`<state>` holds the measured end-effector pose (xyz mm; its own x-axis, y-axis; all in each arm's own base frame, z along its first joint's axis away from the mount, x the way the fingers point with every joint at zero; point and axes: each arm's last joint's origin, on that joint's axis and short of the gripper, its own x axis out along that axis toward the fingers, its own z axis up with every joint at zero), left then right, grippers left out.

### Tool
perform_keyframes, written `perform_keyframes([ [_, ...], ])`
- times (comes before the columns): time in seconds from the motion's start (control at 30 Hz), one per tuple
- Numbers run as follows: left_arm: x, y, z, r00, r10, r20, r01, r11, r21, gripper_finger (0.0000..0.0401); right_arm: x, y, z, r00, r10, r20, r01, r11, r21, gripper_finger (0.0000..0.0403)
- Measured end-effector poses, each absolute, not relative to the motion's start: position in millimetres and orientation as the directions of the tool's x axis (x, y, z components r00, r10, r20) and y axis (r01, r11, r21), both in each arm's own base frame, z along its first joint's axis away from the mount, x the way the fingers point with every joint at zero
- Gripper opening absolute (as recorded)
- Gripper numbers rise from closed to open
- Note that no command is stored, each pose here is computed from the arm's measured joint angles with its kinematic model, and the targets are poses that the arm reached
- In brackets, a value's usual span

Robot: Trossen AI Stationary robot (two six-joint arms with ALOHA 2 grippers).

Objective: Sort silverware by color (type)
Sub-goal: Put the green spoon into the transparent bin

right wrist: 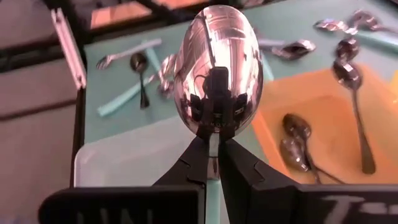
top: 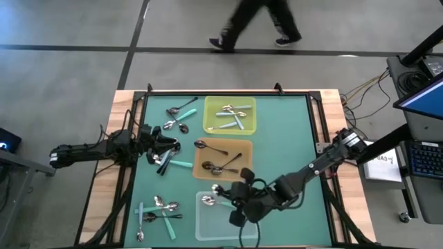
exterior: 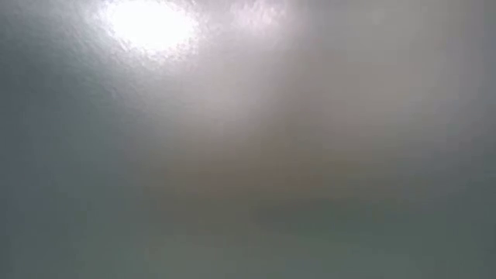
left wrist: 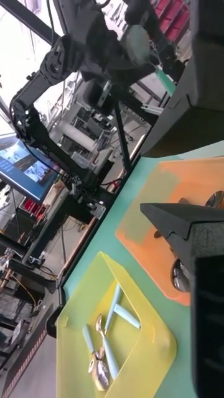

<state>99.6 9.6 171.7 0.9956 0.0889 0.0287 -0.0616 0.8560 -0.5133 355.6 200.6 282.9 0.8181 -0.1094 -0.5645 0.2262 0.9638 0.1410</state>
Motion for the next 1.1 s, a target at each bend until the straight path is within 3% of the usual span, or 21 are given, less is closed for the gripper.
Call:
perform_keyframes([
  [0.27, 99.6, 9.6, 171.9, 0.996, 0.089, 0.030, -0.061, 0.856, -0.513, 0.0111, 351.9, 199.6, 276.0, 0.772, -0.076, -0.631, 0.180, 0.978, 0.102, 0.0018],
  [0.73, 99.6, 9.7, 172.0, 0.996, 0.089, 0.031, -0.061, 0.856, -0.513, 0.0111, 346.9, 197.3, 270.6, 0.720, -0.082, -0.689, 0.173, 0.983, 0.064, 0.0159],
  [1.1, 99.6, 9.7, 171.9, 0.996, 0.089, 0.030, -0.061, 0.856, -0.513, 0.0111, 319.9, 185.5, 281.9, 0.569, -0.050, -0.821, 0.022, 0.999, -0.046, 0.0184],
])
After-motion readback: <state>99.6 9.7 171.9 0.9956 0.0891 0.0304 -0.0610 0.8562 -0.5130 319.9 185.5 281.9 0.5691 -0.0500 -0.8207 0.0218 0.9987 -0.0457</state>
